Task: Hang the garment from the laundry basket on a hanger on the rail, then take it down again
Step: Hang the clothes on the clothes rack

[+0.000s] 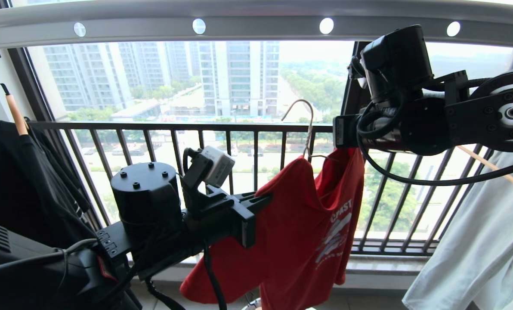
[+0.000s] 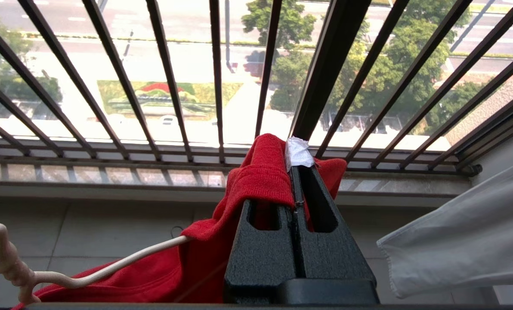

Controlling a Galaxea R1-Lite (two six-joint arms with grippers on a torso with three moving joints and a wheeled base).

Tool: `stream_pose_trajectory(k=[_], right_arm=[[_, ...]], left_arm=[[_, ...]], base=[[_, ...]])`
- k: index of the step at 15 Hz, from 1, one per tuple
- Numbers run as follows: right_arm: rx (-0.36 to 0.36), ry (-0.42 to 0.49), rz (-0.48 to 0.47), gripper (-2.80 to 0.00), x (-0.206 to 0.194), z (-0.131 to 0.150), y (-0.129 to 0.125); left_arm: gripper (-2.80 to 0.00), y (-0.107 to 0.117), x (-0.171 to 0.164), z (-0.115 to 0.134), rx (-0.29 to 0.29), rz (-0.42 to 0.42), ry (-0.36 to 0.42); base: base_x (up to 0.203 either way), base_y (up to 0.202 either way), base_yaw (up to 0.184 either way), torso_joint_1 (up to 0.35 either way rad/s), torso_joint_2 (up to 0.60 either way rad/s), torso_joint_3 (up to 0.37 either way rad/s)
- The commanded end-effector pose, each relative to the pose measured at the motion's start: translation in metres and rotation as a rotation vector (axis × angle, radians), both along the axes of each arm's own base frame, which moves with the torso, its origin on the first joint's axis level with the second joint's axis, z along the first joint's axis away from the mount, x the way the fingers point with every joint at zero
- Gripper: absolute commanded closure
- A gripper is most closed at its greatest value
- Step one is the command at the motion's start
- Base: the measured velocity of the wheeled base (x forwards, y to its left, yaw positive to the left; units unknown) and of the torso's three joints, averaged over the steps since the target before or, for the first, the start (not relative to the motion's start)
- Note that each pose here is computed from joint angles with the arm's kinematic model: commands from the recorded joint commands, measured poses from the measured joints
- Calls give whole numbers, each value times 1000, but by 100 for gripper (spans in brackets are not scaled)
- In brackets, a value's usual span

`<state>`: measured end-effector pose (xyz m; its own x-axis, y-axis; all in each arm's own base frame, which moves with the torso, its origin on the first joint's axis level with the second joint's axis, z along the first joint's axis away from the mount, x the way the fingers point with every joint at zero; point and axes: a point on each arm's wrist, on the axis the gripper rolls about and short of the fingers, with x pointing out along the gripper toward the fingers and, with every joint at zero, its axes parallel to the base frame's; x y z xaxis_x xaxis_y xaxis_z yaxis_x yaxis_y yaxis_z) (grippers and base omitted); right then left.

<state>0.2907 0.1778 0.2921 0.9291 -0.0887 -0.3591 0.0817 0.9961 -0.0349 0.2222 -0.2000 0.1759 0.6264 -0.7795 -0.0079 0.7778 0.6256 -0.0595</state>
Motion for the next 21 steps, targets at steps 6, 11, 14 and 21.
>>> stream_pose_trajectory(k=[6, 11, 14, 21], right_arm=[[-23, 18, -40, 0, 8, -14, 10], [-53, -2, -95, 0, 13, -15, 16], [-47, -12, -84, 0, 7, -10, 18], [-60, -25, -98, 0, 2, -9, 23]], left_arm=[[0, -4, -10, -19, 5, 56, -110], [0, -33, -16, -40, 13, 96, -201], [0, -42, -12, -47, 42, 162, -231], [0, -60, 4, -47, 18, 296, -244]], base=[[0, 0, 0, 0, 0, 0], [0, 0, 0, 0, 0, 0], [0, 0, 0, 0, 0, 0], [0, 0, 0, 0, 0, 0]])
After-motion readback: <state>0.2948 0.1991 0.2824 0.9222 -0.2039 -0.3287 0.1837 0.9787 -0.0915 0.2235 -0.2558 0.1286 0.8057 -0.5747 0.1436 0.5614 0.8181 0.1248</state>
